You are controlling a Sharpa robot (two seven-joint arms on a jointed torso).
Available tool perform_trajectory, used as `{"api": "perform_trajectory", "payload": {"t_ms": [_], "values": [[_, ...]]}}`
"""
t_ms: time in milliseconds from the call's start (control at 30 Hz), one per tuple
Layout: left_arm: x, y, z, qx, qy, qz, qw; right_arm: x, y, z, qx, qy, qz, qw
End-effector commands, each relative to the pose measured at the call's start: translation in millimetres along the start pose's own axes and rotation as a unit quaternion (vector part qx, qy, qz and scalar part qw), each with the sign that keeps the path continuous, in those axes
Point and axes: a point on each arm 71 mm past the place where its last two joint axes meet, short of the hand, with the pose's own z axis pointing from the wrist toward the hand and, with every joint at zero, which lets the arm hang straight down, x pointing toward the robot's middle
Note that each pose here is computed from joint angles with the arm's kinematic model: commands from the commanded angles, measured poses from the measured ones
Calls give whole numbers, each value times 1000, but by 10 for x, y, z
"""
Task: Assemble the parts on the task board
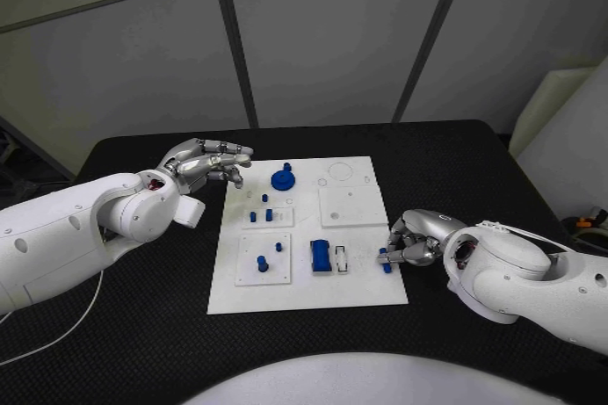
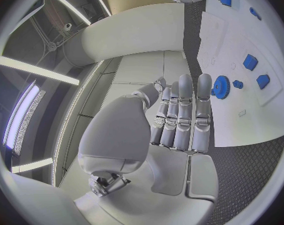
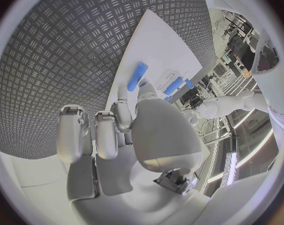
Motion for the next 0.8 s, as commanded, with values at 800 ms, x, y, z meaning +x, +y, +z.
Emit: {"api": "perform_trajectory", "payload": {"t_ms": [800], "values": [[-4, -4, -6, 3, 3, -2, 1000, 241, 102, 18, -4, 39, -93, 995]]}}
